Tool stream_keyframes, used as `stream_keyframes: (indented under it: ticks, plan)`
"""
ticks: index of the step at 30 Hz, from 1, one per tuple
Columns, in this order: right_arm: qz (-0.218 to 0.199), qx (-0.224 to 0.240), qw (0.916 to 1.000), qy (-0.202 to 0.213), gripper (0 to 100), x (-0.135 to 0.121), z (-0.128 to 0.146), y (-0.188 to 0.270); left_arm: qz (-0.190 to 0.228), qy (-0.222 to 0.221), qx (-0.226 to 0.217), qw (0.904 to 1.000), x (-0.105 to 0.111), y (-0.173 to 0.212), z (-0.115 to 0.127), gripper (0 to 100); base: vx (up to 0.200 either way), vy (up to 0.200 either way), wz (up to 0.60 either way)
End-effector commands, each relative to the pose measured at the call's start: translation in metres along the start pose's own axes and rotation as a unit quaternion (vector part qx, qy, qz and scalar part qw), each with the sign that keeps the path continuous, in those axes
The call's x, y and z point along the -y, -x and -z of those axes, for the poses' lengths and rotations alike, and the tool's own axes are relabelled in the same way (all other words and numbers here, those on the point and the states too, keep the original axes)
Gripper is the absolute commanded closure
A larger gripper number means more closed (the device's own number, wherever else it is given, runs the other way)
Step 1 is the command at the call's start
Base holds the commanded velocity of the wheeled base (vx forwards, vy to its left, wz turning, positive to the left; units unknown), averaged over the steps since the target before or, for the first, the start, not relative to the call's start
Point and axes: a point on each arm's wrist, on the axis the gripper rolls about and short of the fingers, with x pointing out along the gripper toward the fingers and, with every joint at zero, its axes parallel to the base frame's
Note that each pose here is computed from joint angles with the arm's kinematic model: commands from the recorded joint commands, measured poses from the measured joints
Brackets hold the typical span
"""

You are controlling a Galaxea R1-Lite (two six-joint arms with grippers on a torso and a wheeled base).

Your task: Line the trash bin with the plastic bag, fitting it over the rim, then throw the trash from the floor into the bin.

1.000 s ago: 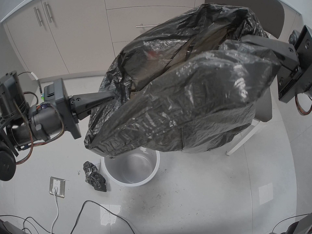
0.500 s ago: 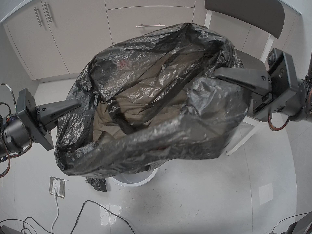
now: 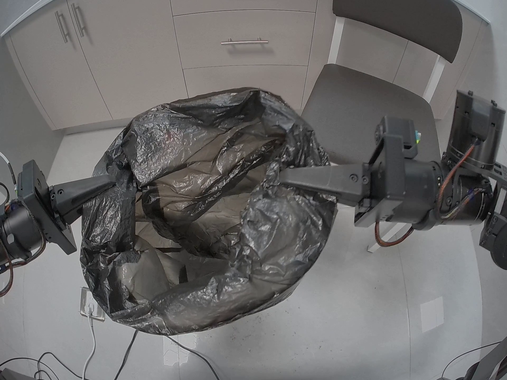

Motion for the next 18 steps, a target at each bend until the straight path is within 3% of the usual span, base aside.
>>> stream_keyframes:
  ticks: [1, 10, 18]
  plan:
    - [0.016, -0.021, 0.9995, -0.015, 100, 0.019, 0.008, -0.016, -0.017, 0.016, 0.003, 0.9997, -0.012, -0.002, -0.003, 100, 0.0, 0.0, 0.0]
    - [0.01, -0.01, 0.9999, -0.001, 100, 0.03, 0.008, -0.026, -0.042, 0.026, -0.002, 0.9988, -0.032, -0.011, -0.01, 100, 0.0, 0.0, 0.0]
    - [0.038, -0.013, 0.9991, -0.016, 100, 0.051, 0.013, -0.038, -0.072, 0.04, -0.002, 0.9966, -0.061, -0.022, -0.022, 100, 0.0, 0.0, 0.0]
